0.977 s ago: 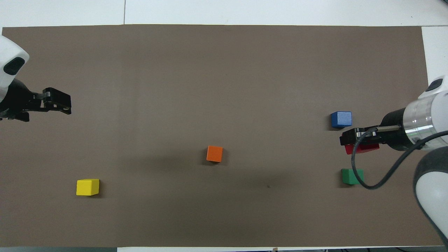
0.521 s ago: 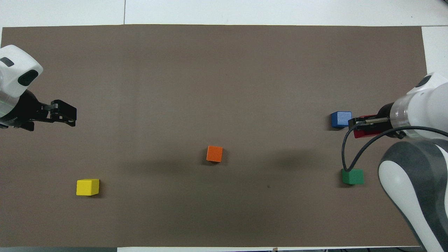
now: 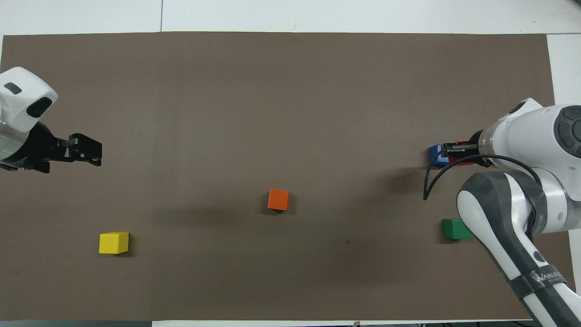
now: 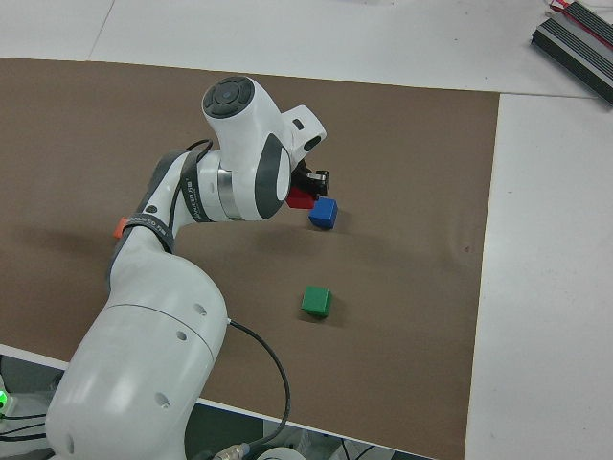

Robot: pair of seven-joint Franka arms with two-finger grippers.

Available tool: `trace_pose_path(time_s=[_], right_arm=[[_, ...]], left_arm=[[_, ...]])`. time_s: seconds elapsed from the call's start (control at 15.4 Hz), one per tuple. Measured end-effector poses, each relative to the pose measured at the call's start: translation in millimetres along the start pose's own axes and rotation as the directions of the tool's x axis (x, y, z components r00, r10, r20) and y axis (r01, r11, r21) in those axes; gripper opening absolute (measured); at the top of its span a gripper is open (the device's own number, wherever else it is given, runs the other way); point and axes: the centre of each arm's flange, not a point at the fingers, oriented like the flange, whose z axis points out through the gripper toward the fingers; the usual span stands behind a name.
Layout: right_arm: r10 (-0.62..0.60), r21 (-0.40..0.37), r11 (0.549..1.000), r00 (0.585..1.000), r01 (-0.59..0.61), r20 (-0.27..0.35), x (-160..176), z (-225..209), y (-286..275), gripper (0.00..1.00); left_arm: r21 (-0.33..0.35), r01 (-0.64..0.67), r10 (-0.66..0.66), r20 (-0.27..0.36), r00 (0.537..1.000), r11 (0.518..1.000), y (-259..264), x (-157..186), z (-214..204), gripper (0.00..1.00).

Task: Transfer red block to right arm and stack on blue block
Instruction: 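Lower the red block onto the blue block and open the right gripper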

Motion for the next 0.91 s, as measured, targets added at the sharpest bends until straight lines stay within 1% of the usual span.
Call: trace_pose_path(time_s=[0.07, 0.2, 0.52, 0.91], right_arm=[[0.025, 0.000, 1.000, 1.000, -0.025, 0.002, 0, 10, 3, 0.56], [0.058, -0.004, 0.998, 0.998, -0.057, 0.014, 0, 25, 4, 0.56], [0.072, 0.002, 0.997, 0.997, -0.072, -0.029, 10, 51, 2, 0.56], [0.089, 0.002, 0.996, 0.995, -0.089, -0.035, 13, 59, 11, 0.56]], left_arm=[[-0.012, 0.007, -0.007, -0.007, 1.000, 1.000, -4, 3, 2, 1.00], [-0.021, 0.005, -0.005, -0.001, 1.000, 1.000, -7, 6, 8, 1.00], [-0.023, -0.008, 0.008, -0.010, 1.000, 1.000, 0, 9, 10, 1.00], [-0.027, -0.010, 0.009, -0.032, 0.999, 1.000, 1, 11, 6, 1.00]])
